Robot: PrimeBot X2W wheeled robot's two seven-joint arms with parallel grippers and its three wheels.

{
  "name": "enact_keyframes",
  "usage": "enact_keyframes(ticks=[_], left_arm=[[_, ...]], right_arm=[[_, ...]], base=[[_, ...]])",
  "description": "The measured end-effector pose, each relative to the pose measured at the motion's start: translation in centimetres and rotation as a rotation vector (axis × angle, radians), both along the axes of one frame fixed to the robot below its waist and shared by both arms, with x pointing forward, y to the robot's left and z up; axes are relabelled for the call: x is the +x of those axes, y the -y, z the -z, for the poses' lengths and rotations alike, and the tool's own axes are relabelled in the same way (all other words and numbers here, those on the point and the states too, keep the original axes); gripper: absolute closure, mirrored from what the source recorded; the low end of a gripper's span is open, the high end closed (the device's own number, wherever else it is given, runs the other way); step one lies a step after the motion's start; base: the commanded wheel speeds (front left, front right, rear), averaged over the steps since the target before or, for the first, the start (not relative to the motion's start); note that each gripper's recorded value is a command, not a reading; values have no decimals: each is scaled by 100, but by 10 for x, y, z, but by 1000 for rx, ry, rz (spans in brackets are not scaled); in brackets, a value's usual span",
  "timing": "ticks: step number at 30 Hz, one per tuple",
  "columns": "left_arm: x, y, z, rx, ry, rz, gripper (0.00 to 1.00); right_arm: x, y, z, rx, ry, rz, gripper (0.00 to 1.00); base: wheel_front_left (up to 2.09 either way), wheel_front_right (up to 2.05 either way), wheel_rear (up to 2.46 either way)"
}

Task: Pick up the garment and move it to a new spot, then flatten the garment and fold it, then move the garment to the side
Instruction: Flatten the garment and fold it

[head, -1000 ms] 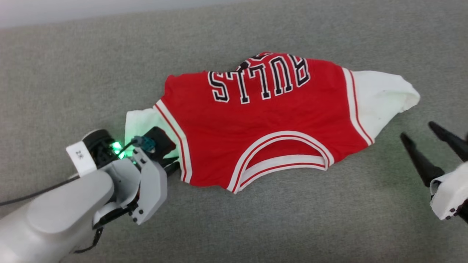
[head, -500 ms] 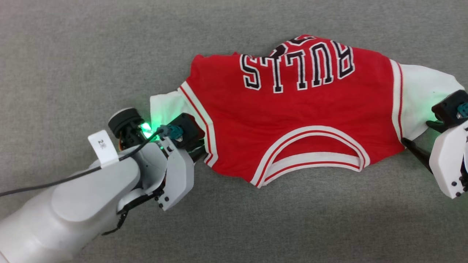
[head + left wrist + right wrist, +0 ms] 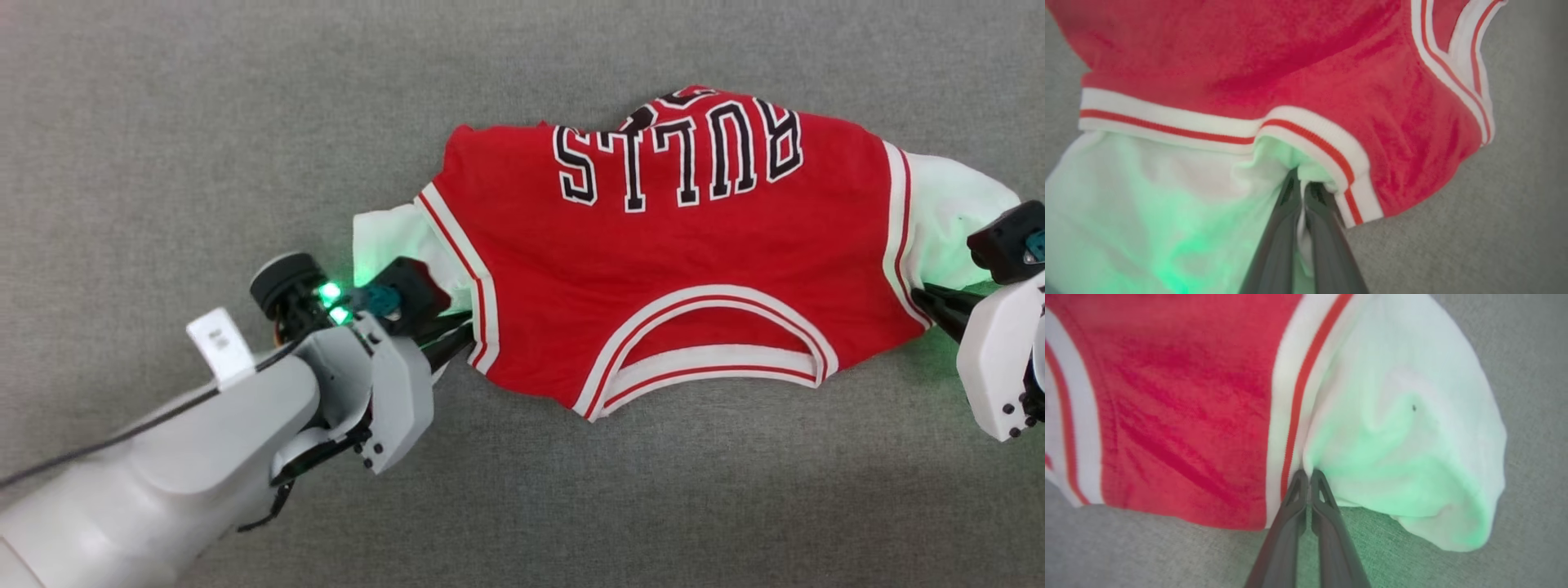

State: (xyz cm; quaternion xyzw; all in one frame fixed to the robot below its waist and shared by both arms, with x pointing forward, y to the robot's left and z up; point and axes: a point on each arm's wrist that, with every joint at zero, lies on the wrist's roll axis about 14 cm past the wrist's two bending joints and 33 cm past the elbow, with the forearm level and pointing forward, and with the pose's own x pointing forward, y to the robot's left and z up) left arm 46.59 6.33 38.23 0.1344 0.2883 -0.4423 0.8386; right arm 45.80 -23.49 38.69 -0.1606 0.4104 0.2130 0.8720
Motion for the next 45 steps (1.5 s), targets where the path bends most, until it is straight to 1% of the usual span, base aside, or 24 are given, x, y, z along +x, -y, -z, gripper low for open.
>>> enact_keyframes(ticks=[3,6,9,14,17,19,23,25,29,31,34,35,38,41,43,45], left_arm=[[2,-5,-9,-57,20,-53,100],[9,-15,-25,-119,71,-119,100],[11,-19,-49,-210,121,-170,100],[16,-40,-95,-335,220,-259,100],[19,-44,-122,-419,251,-294,100],[28,-49,-132,-437,267,-320,100],[67,-55,-166,-536,327,-400,100],[93,-66,-179,-542,377,-444,100],[144,-71,-202,-572,439,-514,100],[172,-79,-217,-600,475,-580,100],[205,-86,-236,-586,537,-631,100],[214,-86,-245,-591,566,-641,100],[233,-85,-288,-652,673,-655,100],[238,-89,-337,-732,768,-669,100],[236,-90,-353,-761,789,-666,100],[232,-89,-356,-768,785,-658,100]], right_arm=[[2,-7,-14,53,50,0,100],[8,-13,-40,129,126,15,100],[11,-9,-66,202,192,49,100],[11,-10,-103,287,266,54,100],[25,-9,-128,379,333,98,100],[37,-8,-138,447,370,147,100],[72,-31,-159,572,449,165,100],[96,-37,-172,608,505,180,100],[150,-46,-198,707,600,248,100],[175,-51,-216,753,657,273,100],[207,-53,-245,856,743,332,100],[215,-53,-254,870,772,342,100],[231,-46,-288,895,887,361,100],[233,-41,-323,934,983,363,100],[229,-39,-340,938,1029,352,100],[225,-38,-346,942,1036,352,100]], base=[[0,0,0],[0,0,0],[0,0,0],[0,0,0],[0,0,0],[0,0,0],[0,0,0],[0,0,0],[0,0,0],[0,0,0],[0,0,0],[0,0,0],[0,0,0],[0,0,0],[0,0,0],[0,0,0]])
